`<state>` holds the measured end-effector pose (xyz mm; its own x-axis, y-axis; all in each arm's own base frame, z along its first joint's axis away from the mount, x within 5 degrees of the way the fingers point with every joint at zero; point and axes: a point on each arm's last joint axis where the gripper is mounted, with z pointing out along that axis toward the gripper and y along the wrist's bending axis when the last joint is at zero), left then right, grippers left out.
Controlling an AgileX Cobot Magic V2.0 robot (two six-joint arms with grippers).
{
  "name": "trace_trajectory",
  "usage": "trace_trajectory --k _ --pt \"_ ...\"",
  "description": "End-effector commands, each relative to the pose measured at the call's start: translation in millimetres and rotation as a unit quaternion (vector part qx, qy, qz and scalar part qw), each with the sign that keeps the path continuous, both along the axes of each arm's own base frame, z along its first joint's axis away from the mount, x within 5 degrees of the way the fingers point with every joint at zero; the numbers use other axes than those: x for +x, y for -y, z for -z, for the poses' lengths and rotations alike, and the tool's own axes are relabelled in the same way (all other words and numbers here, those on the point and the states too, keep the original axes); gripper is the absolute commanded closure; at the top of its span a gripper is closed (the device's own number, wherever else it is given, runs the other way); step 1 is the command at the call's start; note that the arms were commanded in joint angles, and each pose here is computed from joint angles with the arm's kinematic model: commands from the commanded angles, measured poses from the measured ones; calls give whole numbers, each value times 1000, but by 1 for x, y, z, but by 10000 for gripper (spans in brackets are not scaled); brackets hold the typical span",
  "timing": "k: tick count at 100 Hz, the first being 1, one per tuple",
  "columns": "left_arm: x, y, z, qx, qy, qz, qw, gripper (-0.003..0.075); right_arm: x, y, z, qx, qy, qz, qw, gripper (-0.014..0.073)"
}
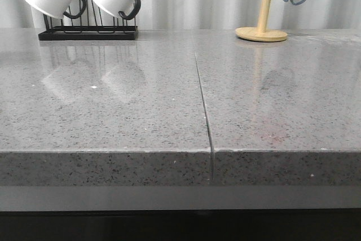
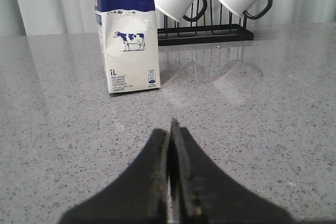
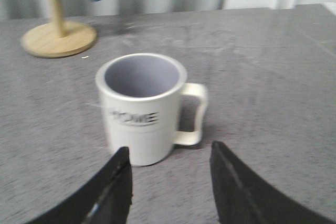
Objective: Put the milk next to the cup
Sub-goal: 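Reach the right gripper to the white HOME mug and grasp it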
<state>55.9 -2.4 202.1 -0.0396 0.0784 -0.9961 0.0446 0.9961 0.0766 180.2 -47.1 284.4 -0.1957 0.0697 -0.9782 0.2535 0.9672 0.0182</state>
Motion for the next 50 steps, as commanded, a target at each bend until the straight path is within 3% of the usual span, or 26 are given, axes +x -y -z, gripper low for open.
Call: trace_trajectory --k 1,25,50 --pt "0 0 6 -6 33 3 999 741 10 10 -16 -24 61 14 998 228" --pt "0 0 6 -6 33 3 999 741 43 24 13 -18 50 20 998 231" --pt "0 0 6 -6 33 3 999 741 75 34 42 -26 95 14 995 231"
